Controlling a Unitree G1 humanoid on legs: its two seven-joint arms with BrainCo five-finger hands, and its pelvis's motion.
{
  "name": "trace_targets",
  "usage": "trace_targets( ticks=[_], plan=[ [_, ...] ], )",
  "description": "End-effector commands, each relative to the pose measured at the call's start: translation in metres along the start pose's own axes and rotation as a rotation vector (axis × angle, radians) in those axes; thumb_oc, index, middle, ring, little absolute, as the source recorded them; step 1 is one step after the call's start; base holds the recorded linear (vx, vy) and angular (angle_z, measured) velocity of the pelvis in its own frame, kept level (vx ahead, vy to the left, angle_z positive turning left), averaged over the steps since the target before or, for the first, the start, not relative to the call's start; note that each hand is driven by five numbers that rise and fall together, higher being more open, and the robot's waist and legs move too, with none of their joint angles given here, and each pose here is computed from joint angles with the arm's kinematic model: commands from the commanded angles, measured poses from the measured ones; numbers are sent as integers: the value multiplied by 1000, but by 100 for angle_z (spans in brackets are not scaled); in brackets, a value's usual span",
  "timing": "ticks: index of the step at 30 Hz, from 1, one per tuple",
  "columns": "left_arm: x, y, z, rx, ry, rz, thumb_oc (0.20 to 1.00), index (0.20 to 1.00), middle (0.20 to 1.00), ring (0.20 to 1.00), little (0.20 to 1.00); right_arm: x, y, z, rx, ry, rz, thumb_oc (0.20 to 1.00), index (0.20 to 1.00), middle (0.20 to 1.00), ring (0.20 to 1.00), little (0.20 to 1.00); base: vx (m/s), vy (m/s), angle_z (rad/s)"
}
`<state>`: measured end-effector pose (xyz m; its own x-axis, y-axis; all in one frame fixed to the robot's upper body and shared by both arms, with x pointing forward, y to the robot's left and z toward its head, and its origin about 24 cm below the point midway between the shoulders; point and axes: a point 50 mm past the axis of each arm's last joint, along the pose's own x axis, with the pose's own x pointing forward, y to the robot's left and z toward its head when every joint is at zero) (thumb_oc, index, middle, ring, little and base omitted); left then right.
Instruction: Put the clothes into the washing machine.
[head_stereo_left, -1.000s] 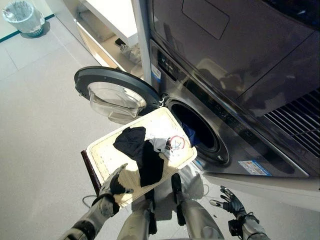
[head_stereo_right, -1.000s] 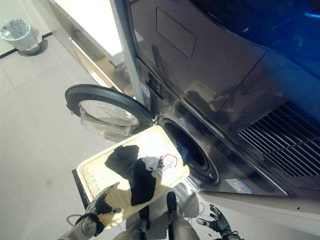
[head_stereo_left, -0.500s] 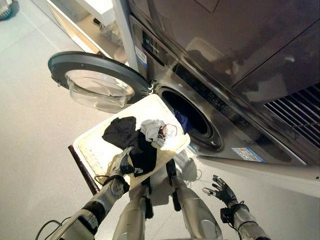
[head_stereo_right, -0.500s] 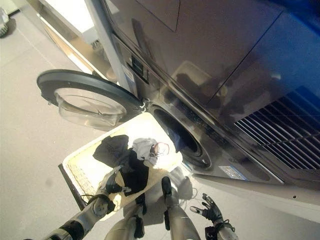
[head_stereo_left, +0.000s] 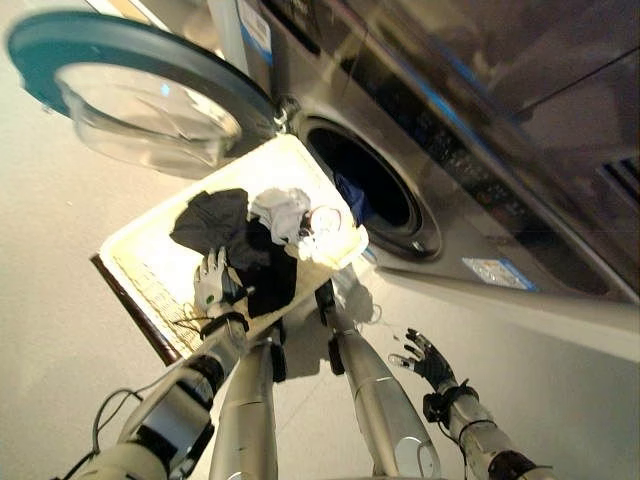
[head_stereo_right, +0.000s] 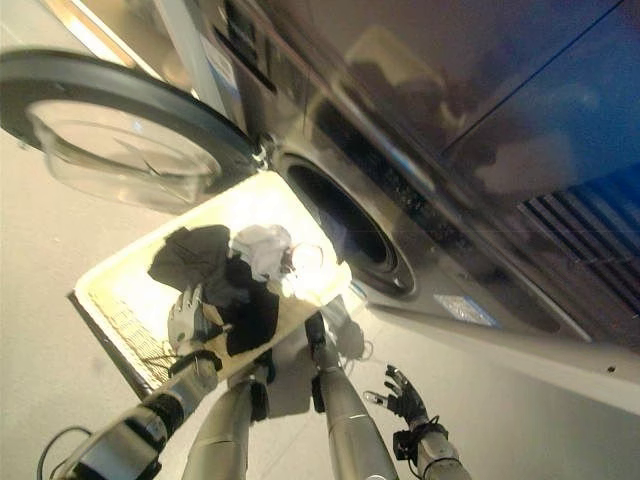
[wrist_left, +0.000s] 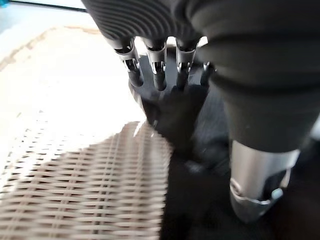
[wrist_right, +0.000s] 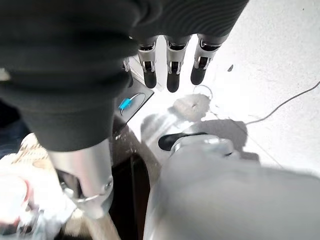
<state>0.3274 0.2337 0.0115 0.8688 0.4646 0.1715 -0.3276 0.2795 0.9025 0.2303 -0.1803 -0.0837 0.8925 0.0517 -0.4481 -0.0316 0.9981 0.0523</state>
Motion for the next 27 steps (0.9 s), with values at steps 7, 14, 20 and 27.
trace_targets(
  ticks=[7, 14, 20, 27],
  plan=[
    [16, 15, -18, 104, 135, 17, 824, 824, 824, 824, 824, 6, 14, 31, 61, -146, 85, 1000, 1000, 1000, 1000, 1000, -1, -2, -2],
    [28, 18, 6, -645, 241, -71, 200, 200, 200, 200, 200, 10, 30, 38, 78, -151, 108, 1000, 1000, 1000, 1000, 1000, 0, -18, 4],
    [29, 17, 32, -1073, 201, -198, 200, 200, 200, 200, 200, 10, 38, 40, 101, -153, 113, 1000, 1000, 1000, 1000, 1000, 0, -59, 10],
    [4, 3, 63, -1490, 229, -231, 200, 200, 200, 200, 200, 3, 61, 39, 147, -148, 172, 1000, 1000, 1000, 1000, 1000, 2, -89, 11]
  ],
)
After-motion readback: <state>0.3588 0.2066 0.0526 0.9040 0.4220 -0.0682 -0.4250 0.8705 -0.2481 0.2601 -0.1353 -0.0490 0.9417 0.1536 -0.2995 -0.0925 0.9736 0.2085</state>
